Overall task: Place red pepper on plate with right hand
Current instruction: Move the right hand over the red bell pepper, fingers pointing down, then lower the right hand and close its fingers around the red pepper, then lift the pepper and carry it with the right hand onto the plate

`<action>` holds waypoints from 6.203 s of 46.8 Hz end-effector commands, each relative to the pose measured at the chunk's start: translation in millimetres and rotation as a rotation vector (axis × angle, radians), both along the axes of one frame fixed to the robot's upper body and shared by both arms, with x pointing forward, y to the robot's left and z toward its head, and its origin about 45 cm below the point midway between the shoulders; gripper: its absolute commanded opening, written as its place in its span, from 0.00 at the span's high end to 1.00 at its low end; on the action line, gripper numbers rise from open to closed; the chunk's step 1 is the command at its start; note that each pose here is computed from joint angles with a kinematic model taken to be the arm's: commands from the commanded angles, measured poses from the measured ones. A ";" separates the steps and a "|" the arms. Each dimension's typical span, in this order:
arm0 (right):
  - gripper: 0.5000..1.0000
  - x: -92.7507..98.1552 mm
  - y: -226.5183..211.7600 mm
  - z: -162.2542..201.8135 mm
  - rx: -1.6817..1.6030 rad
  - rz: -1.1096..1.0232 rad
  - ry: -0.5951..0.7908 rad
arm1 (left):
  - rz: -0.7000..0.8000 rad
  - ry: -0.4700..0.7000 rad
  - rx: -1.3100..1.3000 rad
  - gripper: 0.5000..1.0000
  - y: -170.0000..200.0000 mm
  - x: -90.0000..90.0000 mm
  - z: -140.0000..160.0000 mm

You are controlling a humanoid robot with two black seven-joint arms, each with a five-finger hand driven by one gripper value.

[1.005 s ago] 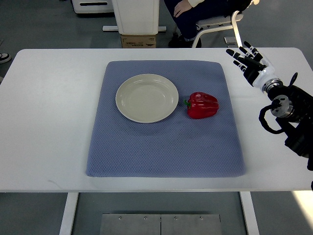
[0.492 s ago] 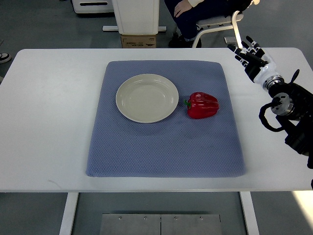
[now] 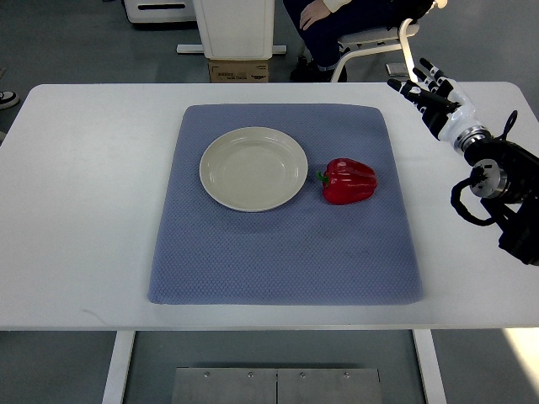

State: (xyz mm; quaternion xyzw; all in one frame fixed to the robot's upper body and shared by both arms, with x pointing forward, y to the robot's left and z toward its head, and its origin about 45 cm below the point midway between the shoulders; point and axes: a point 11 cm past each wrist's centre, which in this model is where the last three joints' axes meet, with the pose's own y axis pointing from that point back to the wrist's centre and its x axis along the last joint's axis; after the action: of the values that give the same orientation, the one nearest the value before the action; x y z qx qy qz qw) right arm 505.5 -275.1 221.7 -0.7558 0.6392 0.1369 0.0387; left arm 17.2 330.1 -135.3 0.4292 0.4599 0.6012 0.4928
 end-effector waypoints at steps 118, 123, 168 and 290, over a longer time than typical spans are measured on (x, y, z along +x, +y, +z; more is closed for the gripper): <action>0.00 -40.0 84.7 13.0 -1.211 0.882 -0.243 | 0.000 0.000 0.001 0.00 0.1 -0.1 0.0; 0.00 -40.7 82.7 10.3 -1.220 0.887 -0.237 | -0.001 0.000 0.001 0.00 0.1 -0.1 0.0; 0.51 -45.3 78.8 -5.4 -1.217 0.893 -0.208 | 0.000 0.000 0.001 0.00 0.1 -0.1 0.0; 1.00 -49.4 219.6 13.1 -1.075 0.920 -0.286 | 0.000 0.000 0.001 0.00 0.1 -0.1 0.0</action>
State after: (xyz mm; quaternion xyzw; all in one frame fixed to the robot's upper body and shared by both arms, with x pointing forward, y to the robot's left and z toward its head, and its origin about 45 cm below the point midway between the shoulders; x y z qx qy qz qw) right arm 456.1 -55.7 234.8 -0.8731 0.2234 -0.2952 -0.3174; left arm 17.2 330.1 -135.3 0.4294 0.4598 0.6012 0.4927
